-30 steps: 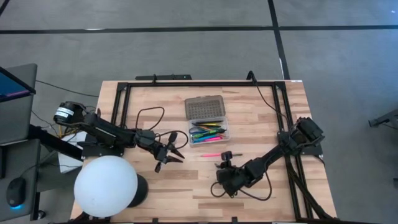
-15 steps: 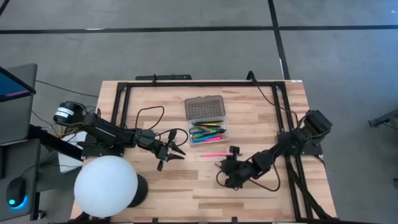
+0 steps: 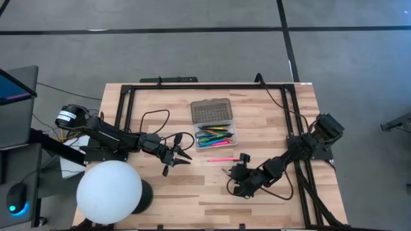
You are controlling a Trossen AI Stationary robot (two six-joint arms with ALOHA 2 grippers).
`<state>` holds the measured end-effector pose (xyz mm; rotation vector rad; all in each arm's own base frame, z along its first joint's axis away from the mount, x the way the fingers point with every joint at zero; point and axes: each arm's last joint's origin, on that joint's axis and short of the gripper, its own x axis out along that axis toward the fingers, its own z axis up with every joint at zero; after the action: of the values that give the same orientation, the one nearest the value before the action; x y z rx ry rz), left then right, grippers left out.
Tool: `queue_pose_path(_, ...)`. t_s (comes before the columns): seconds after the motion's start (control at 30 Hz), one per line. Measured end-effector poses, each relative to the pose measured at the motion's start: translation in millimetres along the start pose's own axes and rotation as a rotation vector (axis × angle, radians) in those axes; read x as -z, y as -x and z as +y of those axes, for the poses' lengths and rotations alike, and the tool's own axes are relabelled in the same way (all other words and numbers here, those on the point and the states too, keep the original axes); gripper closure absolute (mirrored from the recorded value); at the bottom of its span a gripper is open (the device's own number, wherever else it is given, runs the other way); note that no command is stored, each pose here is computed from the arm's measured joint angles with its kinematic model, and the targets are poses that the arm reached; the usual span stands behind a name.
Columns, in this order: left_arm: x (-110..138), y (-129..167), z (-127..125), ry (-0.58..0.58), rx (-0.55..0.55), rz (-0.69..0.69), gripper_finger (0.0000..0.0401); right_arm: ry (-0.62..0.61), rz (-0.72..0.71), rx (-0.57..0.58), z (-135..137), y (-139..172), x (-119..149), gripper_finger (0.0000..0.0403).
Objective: Pick & place school supplies into a supply box
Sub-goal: Put the gray crayon into the supply box
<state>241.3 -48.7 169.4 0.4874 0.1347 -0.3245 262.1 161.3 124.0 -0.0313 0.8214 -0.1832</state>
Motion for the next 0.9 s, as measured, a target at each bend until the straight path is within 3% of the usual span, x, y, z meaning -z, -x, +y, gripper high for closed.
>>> queue_pose_path(0.2,0.0,0.0,0.0,0.007,0.0,0.0,0.0326,-0.039,0.016,0.007,-3.0,-1.3,11.6,0.0313)
queue_pose_path(0.9,0.1,0.0,0.3,0.007,-0.008,0.004,0.0326,-0.07,0.042,-0.011,-4.4,-16.1,15.5,0.0311)
